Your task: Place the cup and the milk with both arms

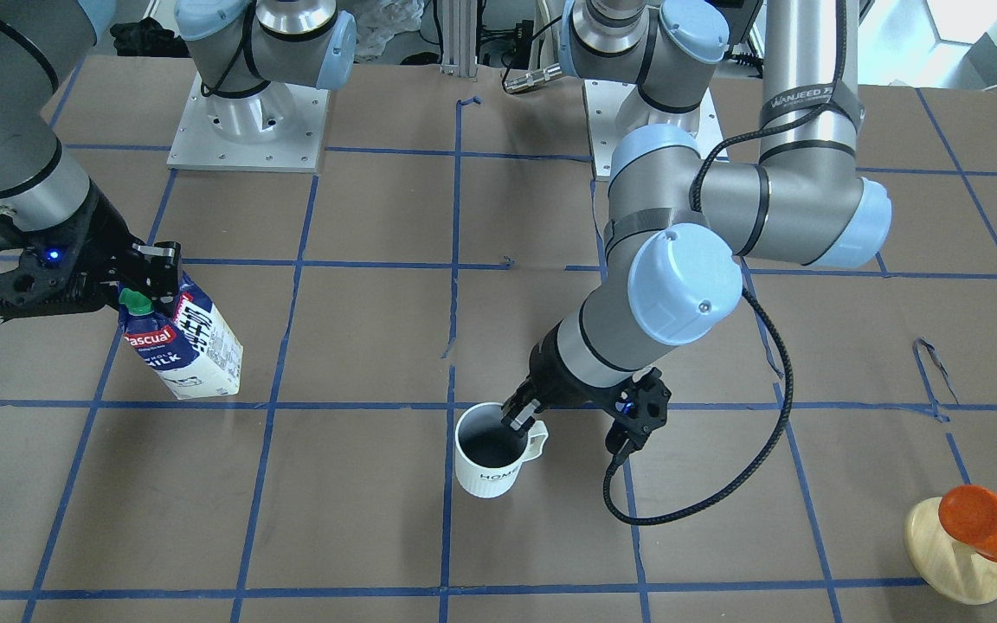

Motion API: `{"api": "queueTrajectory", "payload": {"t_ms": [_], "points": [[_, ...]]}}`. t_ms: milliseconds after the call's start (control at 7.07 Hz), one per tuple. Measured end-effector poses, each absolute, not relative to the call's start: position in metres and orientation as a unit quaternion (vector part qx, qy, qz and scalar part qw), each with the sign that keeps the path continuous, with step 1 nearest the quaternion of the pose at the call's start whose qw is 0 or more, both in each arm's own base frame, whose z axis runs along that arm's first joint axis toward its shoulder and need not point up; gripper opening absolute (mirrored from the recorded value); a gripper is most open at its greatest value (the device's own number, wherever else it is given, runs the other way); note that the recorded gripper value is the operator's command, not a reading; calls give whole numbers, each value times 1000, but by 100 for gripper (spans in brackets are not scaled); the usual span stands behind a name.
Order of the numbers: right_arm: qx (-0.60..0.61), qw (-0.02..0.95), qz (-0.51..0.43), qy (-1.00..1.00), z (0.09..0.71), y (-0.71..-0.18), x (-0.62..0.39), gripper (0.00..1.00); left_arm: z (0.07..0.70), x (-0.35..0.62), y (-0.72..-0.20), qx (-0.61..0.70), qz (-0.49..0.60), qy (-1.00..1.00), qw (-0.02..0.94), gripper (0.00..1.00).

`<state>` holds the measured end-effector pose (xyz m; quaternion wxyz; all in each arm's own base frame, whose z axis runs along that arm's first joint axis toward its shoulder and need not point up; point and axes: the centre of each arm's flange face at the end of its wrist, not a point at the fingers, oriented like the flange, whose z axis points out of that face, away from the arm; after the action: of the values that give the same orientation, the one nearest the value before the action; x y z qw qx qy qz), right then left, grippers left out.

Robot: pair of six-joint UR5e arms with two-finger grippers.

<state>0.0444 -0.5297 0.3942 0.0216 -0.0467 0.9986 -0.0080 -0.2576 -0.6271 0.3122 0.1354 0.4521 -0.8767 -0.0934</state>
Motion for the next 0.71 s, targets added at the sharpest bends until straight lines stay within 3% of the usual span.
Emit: {"api": "queueTrajectory", "payload": {"t_ms": [425,566,708], "points": [[-47,22,-5,999,392,-530,45,0,282,-290,-637,462,-104,-872,127,0],[-47,23,-4,999,392,-531,45,0,274,-292,-638,463,-108,-871,123,83],[-47,23,-5,999,392,-532,45,0,267,-295,-637,466,-113,-869,120,100]]}}
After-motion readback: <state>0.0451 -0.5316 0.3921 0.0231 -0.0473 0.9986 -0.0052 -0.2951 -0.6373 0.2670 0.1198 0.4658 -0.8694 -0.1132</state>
